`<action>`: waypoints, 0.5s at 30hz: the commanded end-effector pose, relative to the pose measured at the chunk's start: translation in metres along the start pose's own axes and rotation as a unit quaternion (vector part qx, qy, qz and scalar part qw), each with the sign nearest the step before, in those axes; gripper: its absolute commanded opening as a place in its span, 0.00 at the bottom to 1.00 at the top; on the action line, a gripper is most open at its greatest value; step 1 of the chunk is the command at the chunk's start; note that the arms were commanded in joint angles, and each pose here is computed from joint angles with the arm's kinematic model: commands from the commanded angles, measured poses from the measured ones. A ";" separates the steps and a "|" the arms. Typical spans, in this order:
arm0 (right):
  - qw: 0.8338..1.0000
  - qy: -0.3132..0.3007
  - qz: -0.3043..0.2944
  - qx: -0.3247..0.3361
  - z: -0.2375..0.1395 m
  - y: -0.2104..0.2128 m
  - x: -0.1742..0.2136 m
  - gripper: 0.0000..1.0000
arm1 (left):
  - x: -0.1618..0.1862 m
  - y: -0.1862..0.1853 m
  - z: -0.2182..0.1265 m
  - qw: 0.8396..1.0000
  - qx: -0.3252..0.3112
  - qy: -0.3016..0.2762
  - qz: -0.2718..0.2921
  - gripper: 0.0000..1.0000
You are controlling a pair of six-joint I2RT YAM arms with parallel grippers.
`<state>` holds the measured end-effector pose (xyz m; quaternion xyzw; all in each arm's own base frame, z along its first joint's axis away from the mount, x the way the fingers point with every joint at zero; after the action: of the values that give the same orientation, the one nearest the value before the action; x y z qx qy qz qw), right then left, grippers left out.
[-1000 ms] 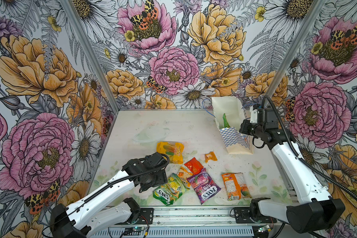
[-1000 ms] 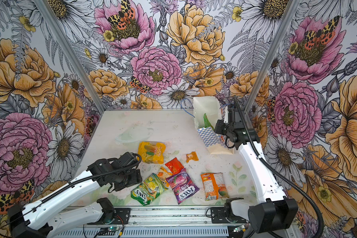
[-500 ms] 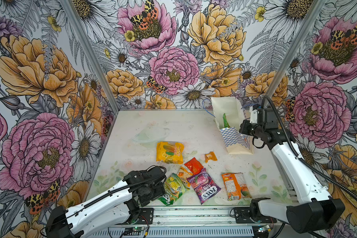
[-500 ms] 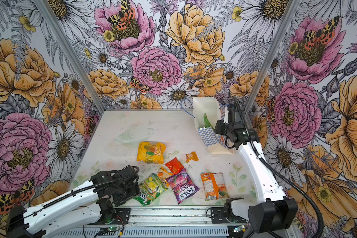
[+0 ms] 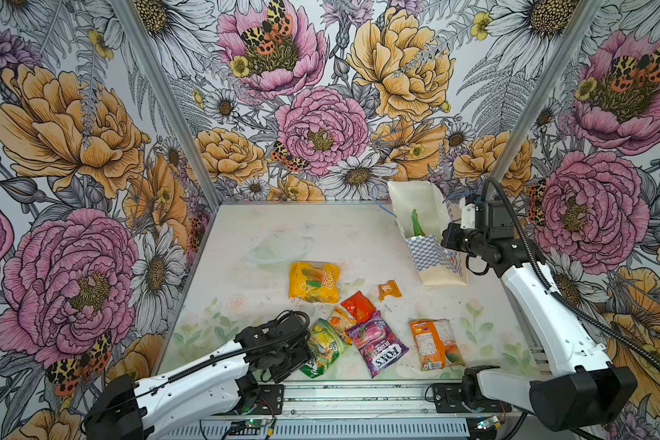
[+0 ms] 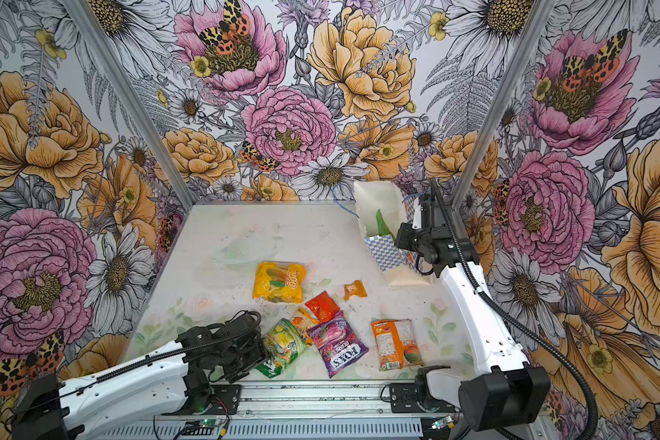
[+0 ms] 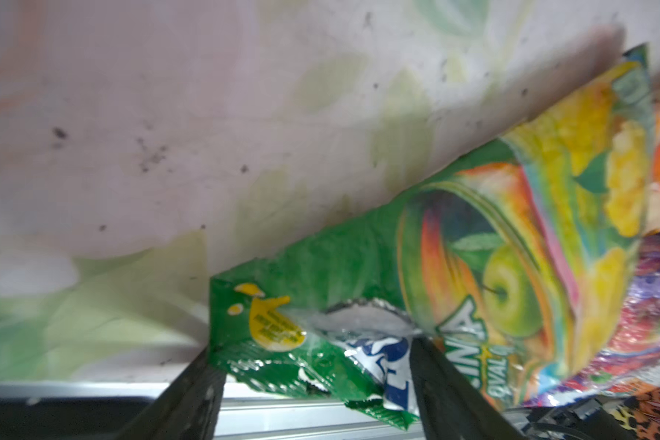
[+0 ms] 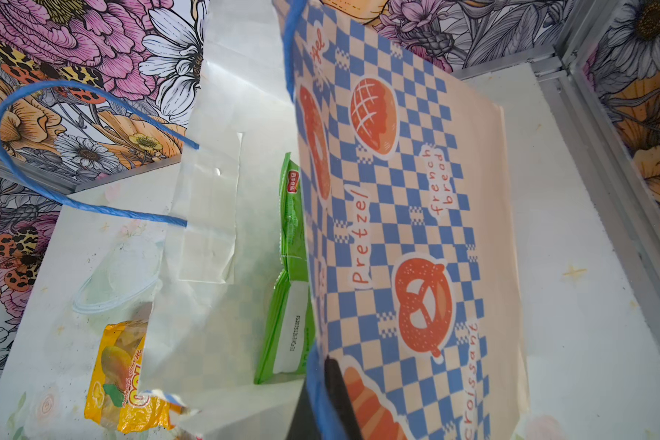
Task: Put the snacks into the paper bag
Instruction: 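Lower left gripper onto green Fox's Spring Tea bag and close on its edge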
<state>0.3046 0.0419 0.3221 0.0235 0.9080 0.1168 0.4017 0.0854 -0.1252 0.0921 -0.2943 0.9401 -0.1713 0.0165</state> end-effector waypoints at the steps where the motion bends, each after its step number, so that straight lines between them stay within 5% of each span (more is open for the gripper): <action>1: 1.000 -0.018 -0.003 -0.008 -0.008 0.001 -0.004 0.00 | -0.006 -0.015 0.012 0.999 0.048 -0.019 -0.004 0.66; 9: 1.000 -0.019 -0.002 -0.011 -0.010 0.002 -0.003 0.00 | -0.021 -0.027 0.012 0.998 0.038 -0.050 0.018 0.34; 15: 1.000 -0.021 -0.001 -0.013 -0.012 0.002 -0.002 0.00 | -0.032 -0.027 0.007 0.996 0.045 -0.076 0.014 0.21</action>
<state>0.3022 0.0424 0.3229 0.0217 0.9064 0.1204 0.4044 0.1180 -0.1337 0.0873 -0.2935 0.9348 -0.1886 0.0670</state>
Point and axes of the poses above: each gripper's point midway between its finger pads, its own z axis out along the fingers, its own y axis along the line the jaws close on, x = y × z, the point moved 7 cm from there along -z, back along the fingers, and after that the axes turned 6 degrees about -z, right-handed, at the moved point
